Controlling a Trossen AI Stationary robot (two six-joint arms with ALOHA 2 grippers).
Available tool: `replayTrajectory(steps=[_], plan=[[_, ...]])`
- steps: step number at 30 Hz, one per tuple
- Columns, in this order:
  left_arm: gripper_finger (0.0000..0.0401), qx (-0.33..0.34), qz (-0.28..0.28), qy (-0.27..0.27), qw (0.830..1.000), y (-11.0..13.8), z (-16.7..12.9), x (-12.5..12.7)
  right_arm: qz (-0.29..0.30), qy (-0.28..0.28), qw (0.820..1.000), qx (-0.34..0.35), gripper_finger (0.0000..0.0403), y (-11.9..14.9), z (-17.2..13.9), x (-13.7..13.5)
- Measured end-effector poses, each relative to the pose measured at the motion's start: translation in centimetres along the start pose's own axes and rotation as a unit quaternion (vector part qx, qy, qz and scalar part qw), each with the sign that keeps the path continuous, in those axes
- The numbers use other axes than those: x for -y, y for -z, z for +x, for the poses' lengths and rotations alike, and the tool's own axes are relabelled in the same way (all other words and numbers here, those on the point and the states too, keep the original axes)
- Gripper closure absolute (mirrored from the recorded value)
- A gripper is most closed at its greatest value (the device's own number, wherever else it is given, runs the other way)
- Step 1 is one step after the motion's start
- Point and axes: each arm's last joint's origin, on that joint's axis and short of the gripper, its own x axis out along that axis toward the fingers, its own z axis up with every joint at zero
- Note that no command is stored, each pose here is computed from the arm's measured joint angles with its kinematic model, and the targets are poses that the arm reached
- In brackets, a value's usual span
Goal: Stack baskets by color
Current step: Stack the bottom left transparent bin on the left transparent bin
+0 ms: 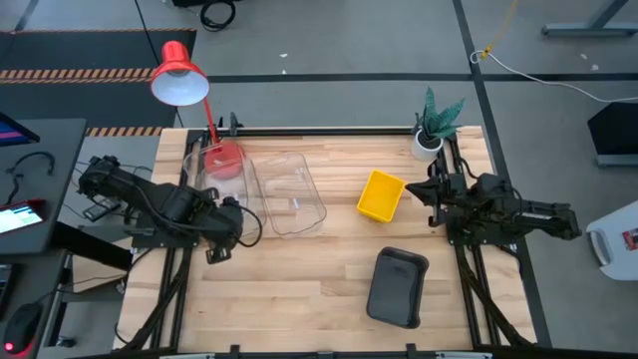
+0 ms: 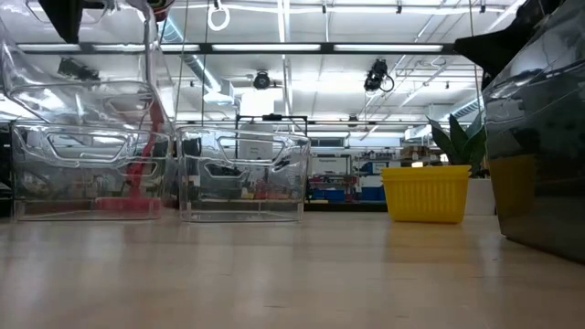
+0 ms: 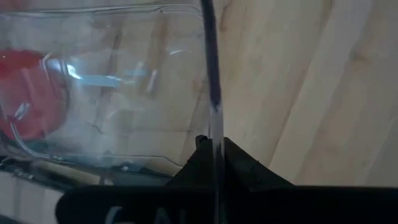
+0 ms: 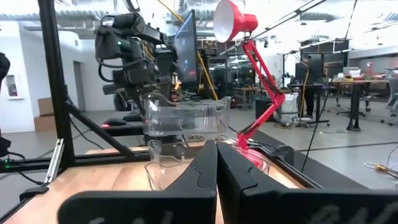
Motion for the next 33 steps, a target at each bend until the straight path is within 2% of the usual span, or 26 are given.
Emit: replayTrajectory(steps=[13,23,33], plan=[[0.0394,-0.059,0.017,-0.043,0.997,-2.6,2.8,-0.2,0.0,-0.024,1.0,0.006,0.0401,-0.1,0.0,-0.1],[0.0394,-0.057,0.006,-0.042,0.997,-2.9,3.1,-0.1,-0.001,-0.038,0.999,0.011,0.04,-0.2,0.0,-0.2],[0.0394,-0.081,0.043,-0.057,0.994,-3.6,4.4,0.7,0.007,-0.052,0.998,0.019,0.04,-0.4,0.0,-0.3]])
